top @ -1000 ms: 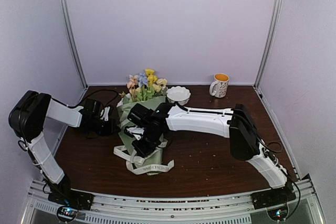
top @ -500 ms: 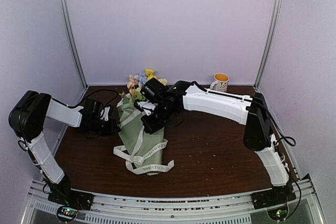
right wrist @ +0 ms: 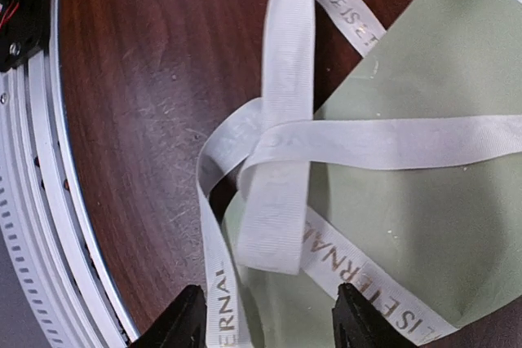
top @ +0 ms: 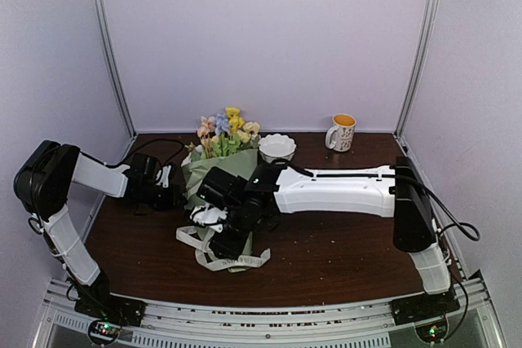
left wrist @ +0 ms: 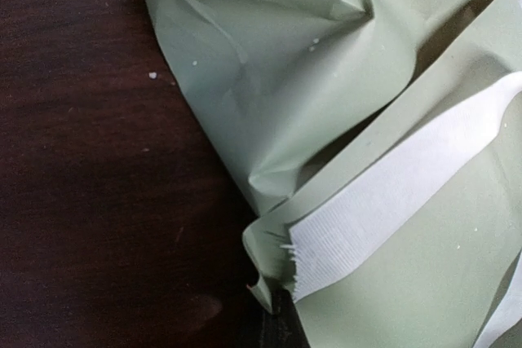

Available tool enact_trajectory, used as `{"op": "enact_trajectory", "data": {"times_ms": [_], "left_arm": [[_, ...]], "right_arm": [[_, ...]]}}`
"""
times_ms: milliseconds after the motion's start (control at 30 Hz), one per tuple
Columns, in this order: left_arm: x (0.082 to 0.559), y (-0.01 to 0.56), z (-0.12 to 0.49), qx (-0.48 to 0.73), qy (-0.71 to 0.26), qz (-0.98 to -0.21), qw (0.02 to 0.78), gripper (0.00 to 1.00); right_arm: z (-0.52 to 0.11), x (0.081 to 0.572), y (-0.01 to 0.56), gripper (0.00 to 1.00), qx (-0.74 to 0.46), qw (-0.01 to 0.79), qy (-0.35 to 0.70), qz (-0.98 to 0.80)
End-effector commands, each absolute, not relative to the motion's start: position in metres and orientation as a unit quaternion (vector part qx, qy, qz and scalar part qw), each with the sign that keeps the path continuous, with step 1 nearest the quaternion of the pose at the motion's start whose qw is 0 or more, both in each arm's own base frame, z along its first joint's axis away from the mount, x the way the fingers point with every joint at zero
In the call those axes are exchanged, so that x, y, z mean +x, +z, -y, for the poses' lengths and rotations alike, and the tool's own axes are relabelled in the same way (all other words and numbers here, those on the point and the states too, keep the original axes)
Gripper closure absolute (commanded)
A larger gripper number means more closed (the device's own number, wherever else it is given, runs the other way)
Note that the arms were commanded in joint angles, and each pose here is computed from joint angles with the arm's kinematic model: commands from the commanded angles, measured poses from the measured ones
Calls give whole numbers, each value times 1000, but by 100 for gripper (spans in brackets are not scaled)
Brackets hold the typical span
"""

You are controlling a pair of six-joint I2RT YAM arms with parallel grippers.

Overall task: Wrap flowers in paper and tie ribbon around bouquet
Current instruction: Cross the ribbon with the folded bouquet.

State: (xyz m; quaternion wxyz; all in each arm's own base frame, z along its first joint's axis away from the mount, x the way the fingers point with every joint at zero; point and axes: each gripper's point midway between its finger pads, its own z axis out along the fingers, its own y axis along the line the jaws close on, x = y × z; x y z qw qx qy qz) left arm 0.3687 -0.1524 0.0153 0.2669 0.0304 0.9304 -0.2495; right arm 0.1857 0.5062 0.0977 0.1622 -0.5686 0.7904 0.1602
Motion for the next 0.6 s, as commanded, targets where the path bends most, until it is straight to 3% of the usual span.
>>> {"op": "enact_trajectory", "data": {"times_ms": [0, 167, 567], "left_arm": [[323, -38, 132, 11, -198, -967, 161, 100], [323, -38, 133, 12, -199, -967, 161, 100], [323, -38, 132, 11, -198, -967, 160, 100]], "right_arm": [[-511, 190, 120, 39, -620, 238, 110, -740], [-519, 203, 104, 34, -627, 244, 71, -736], [-523, 198, 81, 36, -664, 216, 55, -713]]}}
